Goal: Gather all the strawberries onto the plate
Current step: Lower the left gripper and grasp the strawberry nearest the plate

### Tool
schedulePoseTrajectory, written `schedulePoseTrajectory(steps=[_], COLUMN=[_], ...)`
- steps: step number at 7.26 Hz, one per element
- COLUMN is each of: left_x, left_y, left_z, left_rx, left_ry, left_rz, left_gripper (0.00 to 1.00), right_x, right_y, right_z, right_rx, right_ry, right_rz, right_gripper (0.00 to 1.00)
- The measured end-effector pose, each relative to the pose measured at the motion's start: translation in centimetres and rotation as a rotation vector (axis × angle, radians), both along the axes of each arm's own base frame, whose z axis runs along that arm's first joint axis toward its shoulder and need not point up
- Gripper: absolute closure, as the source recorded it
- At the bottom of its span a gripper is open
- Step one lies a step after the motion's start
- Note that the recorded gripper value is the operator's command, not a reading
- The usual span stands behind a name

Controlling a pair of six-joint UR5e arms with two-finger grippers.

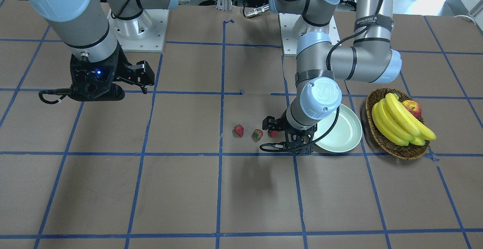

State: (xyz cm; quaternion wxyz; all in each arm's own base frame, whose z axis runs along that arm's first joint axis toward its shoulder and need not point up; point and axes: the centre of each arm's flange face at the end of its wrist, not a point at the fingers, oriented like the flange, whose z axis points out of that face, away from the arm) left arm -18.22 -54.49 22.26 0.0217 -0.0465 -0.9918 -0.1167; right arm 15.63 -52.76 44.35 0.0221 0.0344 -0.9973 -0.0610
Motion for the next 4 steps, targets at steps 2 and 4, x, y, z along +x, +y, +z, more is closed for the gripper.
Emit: schedulePoseTrajectory(steps=[2, 4], left_x=[-0.7, -0.8], left_y=[0.1, 0.3], left_z=[-2.6, -4.0], left_rx=[0.045, 0.076], left_ry=[0.012, 0.028], left_rz=[-0.07, -0.137], left_gripper=[0.14, 0.21], right_x=[-0.2, -0.2], right_y=[0.1, 0.1], right_z=[-0.3, -0.5], right_rx=[0.006, 0.01], right_ry=[0.002, 0.001], right_rz=[-0.01, -0.012], right_gripper=[0.0, 0.0])
